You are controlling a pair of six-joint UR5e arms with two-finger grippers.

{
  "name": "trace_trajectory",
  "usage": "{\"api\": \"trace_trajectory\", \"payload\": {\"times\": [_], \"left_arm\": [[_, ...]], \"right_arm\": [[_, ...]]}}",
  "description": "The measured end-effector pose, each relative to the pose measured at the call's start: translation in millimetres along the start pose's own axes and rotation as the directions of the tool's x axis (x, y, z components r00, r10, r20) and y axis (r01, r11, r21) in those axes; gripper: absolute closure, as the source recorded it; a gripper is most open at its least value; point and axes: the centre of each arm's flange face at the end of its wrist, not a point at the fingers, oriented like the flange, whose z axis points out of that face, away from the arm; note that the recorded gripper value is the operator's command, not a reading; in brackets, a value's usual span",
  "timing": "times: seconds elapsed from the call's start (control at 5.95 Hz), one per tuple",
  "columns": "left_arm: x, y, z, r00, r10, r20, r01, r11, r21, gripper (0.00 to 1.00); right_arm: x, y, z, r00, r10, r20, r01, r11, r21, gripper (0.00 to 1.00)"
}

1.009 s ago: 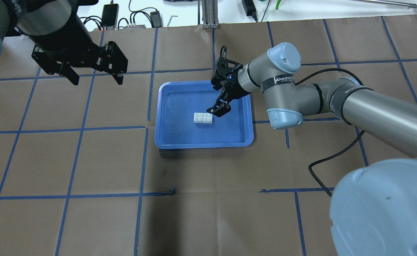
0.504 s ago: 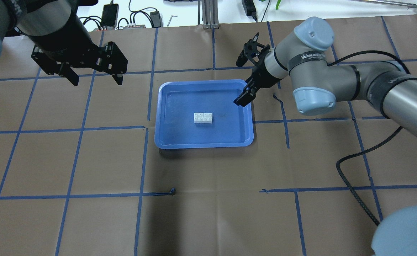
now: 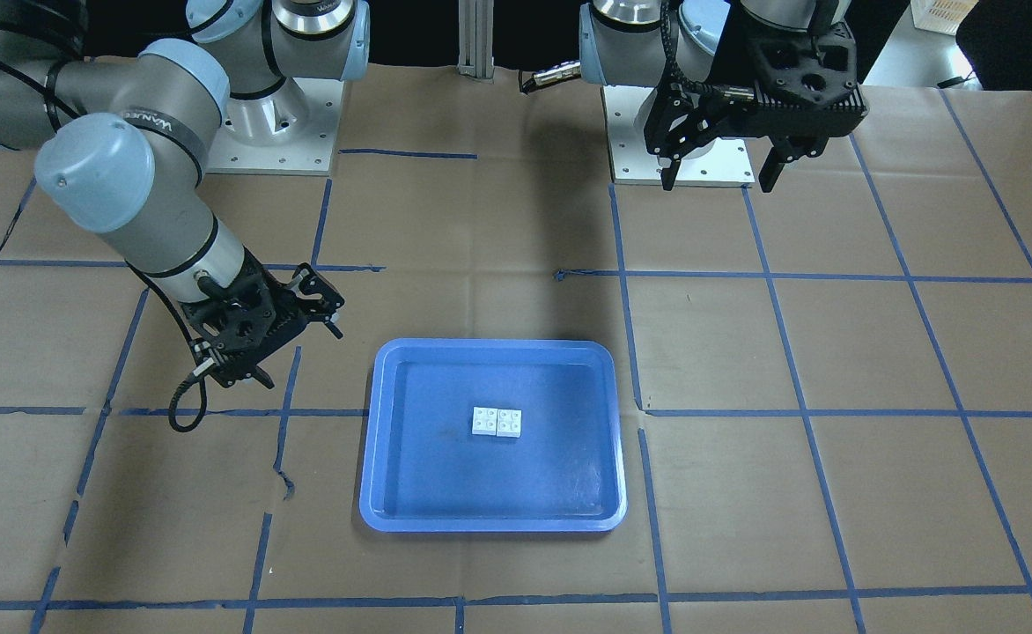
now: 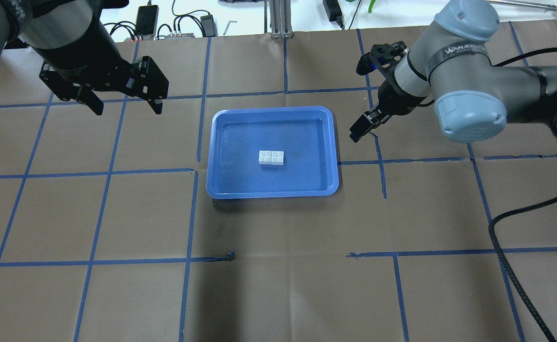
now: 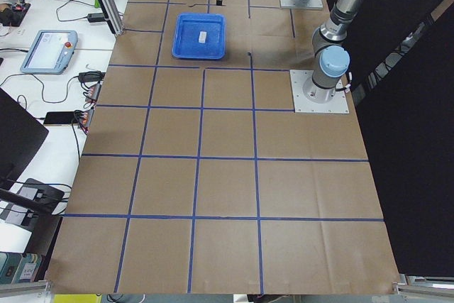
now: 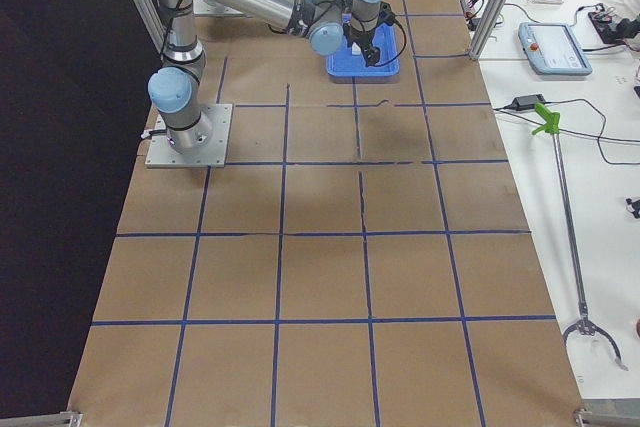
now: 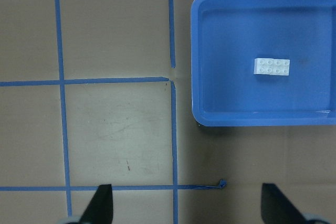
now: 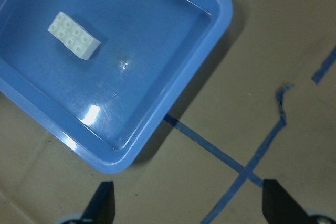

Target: Assemble white blocks and place on blue tray

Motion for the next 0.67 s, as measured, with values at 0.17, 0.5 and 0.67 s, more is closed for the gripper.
{"api": "trace_trajectory", "payload": {"times": [0.17,0.5,0.67], "left_arm": [[1,1,1,1.000,0.003,-0.001,-0.003,1.000,-0.001,0.01],[3,1,2,1.000,0.004,-0.002,-0.004,1.000,-0.003,0.01],[3,1,2,1.000,0.004,-0.002,-0.004,1.000,-0.003,0.01]], "right_arm": [[3,7,-26,0.984,0.158,-0.082,-0.162,0.986,-0.047,0.00],[-8,17,-94,0.886,0.423,-0.189,-0.443,0.893,-0.081,0.00],[-22,25,-126,0.831,0.513,-0.213,-0.537,0.840,-0.071,0.00]]}}
